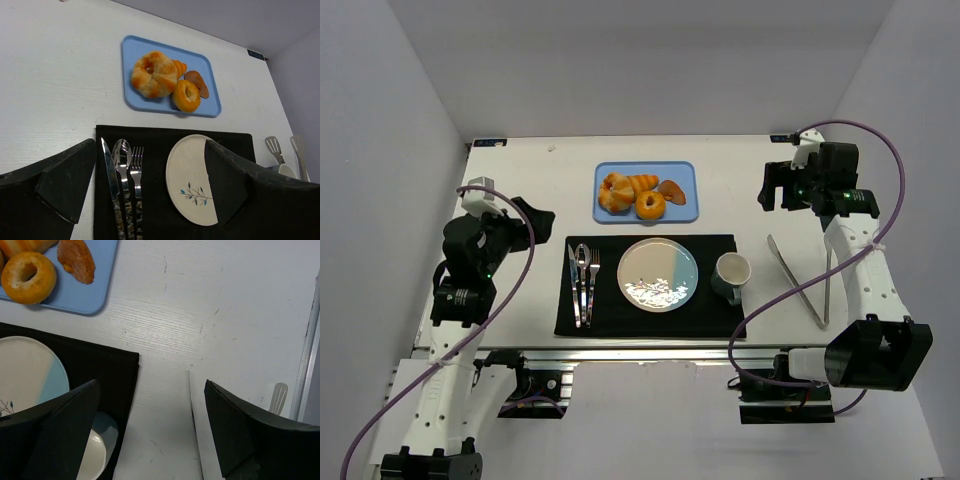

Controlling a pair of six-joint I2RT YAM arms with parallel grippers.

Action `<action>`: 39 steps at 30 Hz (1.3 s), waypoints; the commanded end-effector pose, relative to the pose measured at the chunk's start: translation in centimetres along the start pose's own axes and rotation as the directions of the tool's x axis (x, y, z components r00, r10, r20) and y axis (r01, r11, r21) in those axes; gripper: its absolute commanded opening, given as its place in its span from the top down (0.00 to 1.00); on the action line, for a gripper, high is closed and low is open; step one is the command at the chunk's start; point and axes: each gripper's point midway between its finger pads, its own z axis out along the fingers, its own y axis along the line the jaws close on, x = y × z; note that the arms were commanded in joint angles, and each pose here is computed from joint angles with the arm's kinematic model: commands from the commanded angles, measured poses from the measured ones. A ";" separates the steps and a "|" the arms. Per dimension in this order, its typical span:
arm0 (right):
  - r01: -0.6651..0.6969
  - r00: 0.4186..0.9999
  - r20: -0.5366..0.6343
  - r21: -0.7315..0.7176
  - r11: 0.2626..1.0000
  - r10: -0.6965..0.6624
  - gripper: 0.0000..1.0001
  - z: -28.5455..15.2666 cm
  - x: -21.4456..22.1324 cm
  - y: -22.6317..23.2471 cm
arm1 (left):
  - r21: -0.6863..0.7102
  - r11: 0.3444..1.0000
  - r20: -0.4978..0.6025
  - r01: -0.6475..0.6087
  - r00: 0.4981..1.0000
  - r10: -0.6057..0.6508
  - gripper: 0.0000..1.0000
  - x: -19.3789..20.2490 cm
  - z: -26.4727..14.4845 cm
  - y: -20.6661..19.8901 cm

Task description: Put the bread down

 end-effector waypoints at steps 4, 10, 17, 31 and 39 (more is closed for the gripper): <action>0.103 0.991 0.085 -0.026 0.994 -0.101 0.11 -1.7 -1.3 0.7 | 0.097 0.995 -0.013 0.017 1.000 -0.015 0.08 0.5 0.0 -1.6; 0.303 0.951 0.089 -0.073 0.950 -0.297 0.11 -2.4 1.6 1.5 | 0.131 0.991 -0.013 0.029 1.000 -0.028 0.91 0.8 0.3 -2.0; 0.221 0.972 -0.070 -0.034 0.975 -0.223 0.40 -1.6 6.6 0.3 | 0.165 0.984 -0.010 0.060 0.998 -0.059 0.26 1.5 0.6 -2.3; 0.128 0.907 -0.416 0.104 0.986 -0.074 0.11 -1.8 17.8 -6.0 | 0.214 0.971 -0.097 0.111 0.991 -0.092 0.17 4.1 2.3 -2.3; 0.169 0.866 -0.492 0.108 0.980 -0.094 0.11 -2.5 22.0 -8.4 | 0.245 0.955 -0.154 0.167 0.979 -0.132 0.17 5.3 3.6 -2.7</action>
